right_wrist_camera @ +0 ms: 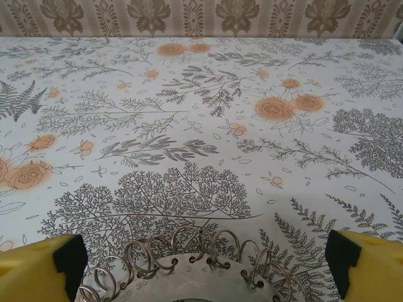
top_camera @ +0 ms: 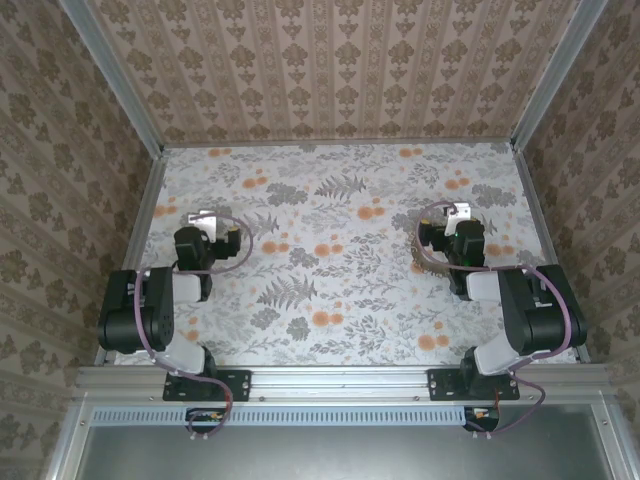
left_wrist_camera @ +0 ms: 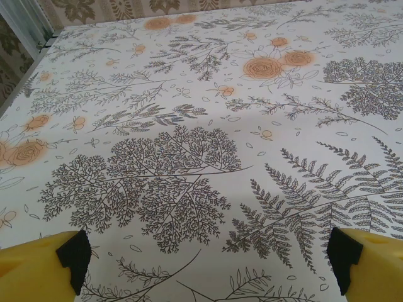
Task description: Put the keys on the keyring
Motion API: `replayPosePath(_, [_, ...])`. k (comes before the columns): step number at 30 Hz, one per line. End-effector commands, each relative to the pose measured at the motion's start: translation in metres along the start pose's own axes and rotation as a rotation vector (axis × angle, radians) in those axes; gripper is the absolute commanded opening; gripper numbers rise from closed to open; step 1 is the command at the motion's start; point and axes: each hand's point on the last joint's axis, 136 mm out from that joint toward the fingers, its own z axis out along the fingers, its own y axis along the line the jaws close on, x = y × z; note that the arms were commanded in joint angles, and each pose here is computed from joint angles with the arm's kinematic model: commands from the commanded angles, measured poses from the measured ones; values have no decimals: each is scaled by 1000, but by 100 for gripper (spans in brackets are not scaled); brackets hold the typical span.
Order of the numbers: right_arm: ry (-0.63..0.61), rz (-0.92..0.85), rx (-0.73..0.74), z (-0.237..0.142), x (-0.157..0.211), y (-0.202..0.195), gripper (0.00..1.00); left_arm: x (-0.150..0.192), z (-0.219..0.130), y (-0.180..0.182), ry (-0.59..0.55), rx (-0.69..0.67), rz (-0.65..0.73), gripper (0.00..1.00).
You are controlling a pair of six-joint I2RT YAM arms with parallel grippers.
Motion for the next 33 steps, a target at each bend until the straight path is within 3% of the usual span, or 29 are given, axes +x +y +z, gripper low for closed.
replayPosePath(1, [-18, 23, -11, 1, -6, 1, 100, -15, 1, 2, -45, -8, -4, 100])
replayPosePath(20, [-20, 30, -13, 1, -6, 0, 100, -15, 1, 4, -43, -18, -10, 100])
replayPosePath(23, [-33, 75, 85, -7, -14, -18, 100, -18, 0, 6, -51, -33, -8, 100])
replayPosePath(27, [-22, 184, 230, -36, -42, -46, 100, -56, -31, 4, -60, -74, 21, 100])
replayPosePath(30, [67, 299, 303, -53, -50, -59, 99, -84, -62, 18, 17, -152, -104, 100])
replayPosePath(33, [206, 473, 348, -67, -34, -59, 94, -106, -91, 31, 74, -216, -175, 100])
